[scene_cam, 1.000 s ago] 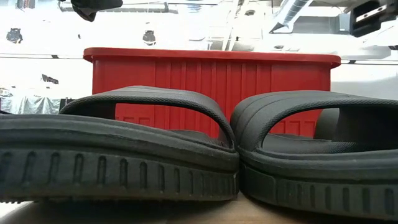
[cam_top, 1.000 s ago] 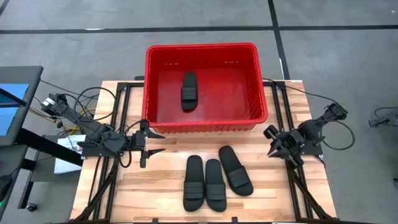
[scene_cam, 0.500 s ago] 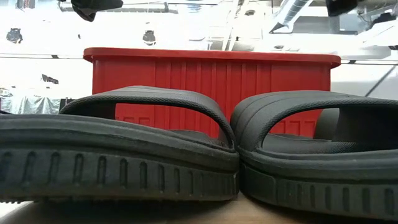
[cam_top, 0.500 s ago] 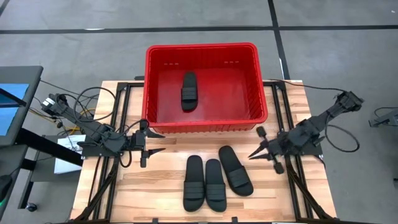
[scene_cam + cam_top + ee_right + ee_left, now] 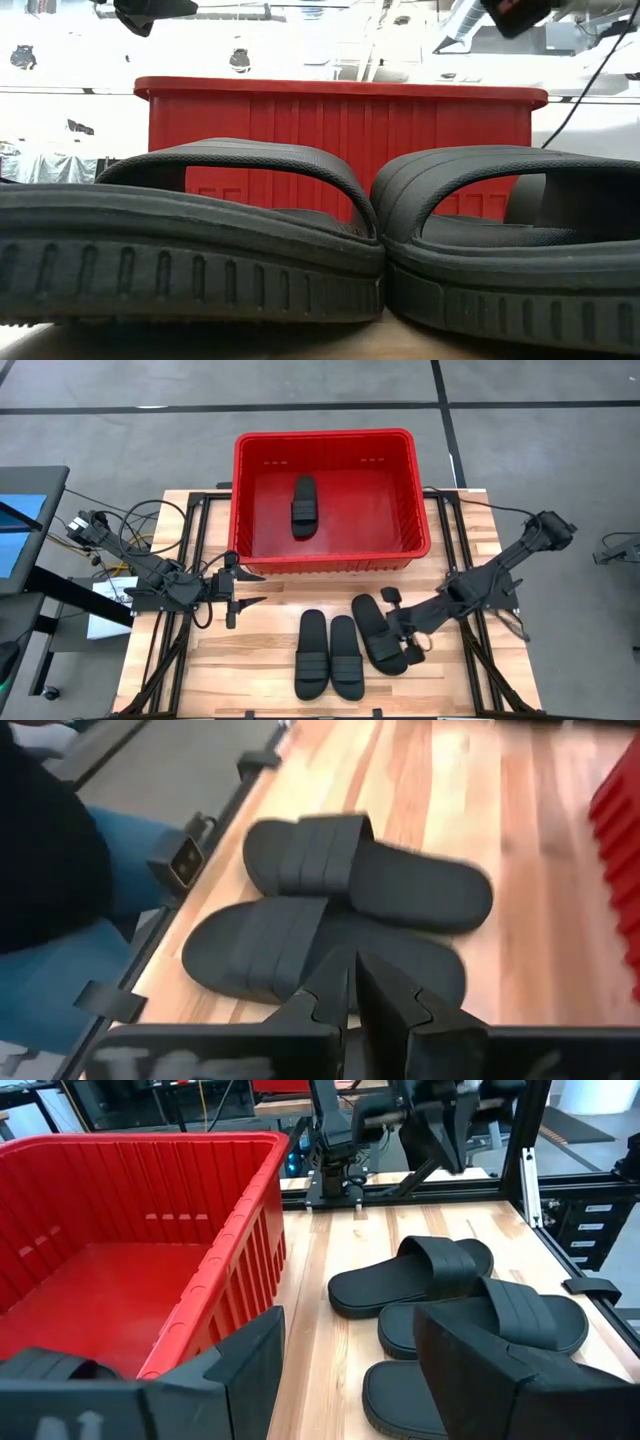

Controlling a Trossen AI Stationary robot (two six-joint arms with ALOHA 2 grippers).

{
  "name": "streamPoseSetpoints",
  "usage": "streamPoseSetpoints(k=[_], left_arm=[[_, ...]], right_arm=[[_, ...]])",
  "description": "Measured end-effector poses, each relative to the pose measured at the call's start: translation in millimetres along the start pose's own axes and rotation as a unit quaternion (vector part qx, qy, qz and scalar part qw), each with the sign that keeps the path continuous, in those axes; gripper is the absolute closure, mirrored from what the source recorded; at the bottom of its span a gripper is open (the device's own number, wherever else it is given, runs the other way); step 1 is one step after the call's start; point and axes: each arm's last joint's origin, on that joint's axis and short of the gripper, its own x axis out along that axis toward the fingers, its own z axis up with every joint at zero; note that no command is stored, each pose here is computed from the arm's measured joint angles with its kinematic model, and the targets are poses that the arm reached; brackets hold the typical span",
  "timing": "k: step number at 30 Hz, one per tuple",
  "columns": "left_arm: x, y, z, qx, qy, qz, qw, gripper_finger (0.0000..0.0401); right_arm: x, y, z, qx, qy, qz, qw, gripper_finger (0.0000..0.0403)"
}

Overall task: Pick and place slides into bin
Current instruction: Put the black slide into the red container

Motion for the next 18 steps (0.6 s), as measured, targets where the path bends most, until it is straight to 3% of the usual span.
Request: streamPoseSetpoints(k=[8,18], left_arm=[[0.0,0.0,0.1,-0.001,0.000,0.000,1.000,0.0189],[0.0,-0.1,0.9,-0.015,-0.004,0.000,1.000,0.0189]], right_arm=[[37.5,2.7,-10.1,0.010,0.064,-0.012,0.998,0.0340],[70.2,-4.6,-12.1,0.038,0.123,0.075,0.989,0.0234]])
